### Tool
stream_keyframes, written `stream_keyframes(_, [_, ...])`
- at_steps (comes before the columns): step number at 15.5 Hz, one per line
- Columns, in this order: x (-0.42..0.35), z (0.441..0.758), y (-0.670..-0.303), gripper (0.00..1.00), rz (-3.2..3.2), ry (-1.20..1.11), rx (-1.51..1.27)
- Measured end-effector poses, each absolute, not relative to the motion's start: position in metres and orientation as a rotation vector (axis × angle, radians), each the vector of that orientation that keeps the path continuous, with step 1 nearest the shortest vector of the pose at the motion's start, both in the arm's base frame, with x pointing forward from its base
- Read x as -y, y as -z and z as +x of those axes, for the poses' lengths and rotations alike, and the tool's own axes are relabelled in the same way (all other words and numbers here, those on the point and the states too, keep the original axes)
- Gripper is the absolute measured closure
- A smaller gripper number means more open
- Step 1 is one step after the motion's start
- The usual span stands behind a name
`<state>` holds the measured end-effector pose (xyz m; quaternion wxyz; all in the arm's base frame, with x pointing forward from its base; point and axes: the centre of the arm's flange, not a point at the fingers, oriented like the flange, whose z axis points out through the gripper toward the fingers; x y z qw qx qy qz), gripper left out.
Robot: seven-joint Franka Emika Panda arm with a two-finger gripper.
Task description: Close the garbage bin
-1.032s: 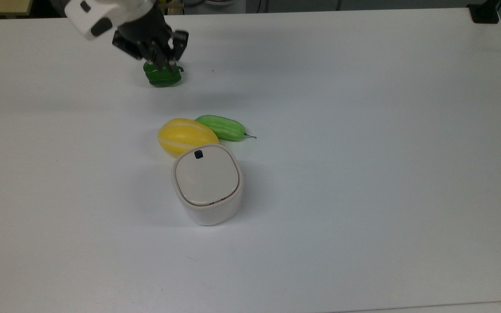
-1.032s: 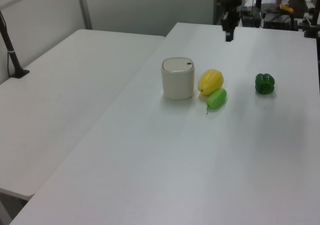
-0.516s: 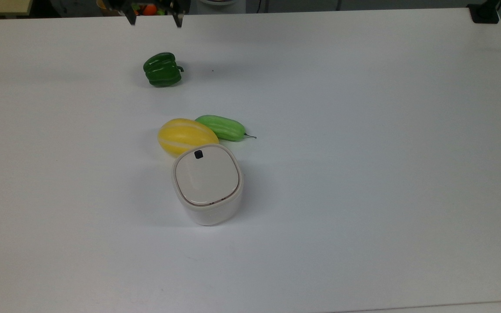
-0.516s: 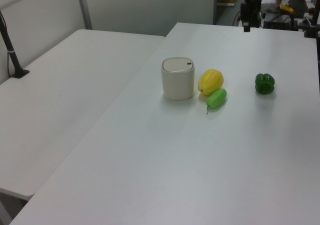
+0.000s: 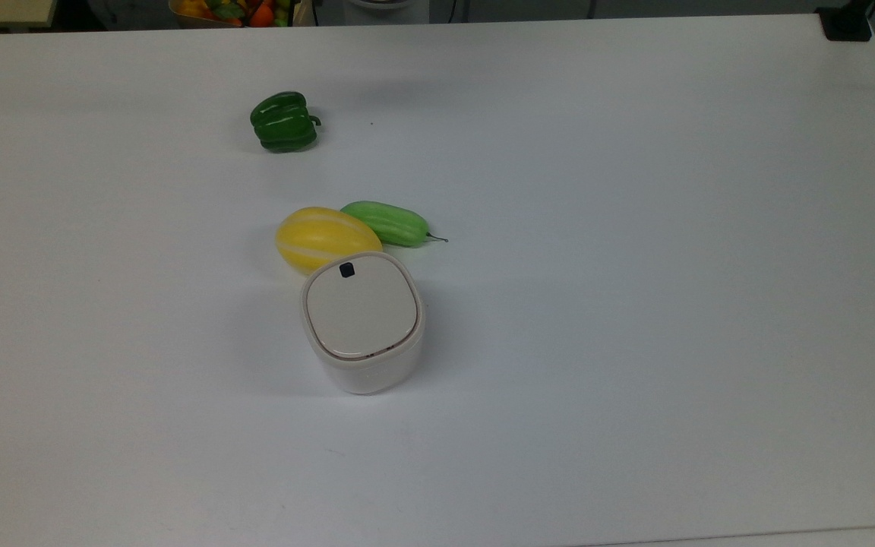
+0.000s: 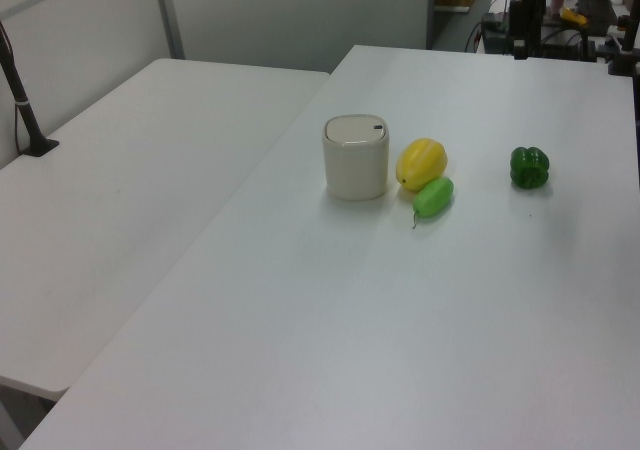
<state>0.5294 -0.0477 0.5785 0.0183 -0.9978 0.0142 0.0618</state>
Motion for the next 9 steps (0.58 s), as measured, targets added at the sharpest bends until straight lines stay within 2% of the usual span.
stream_keyframes(9, [0.064, 0.528, -0.584, 0.00, -3.097, -0.178, -0.154])
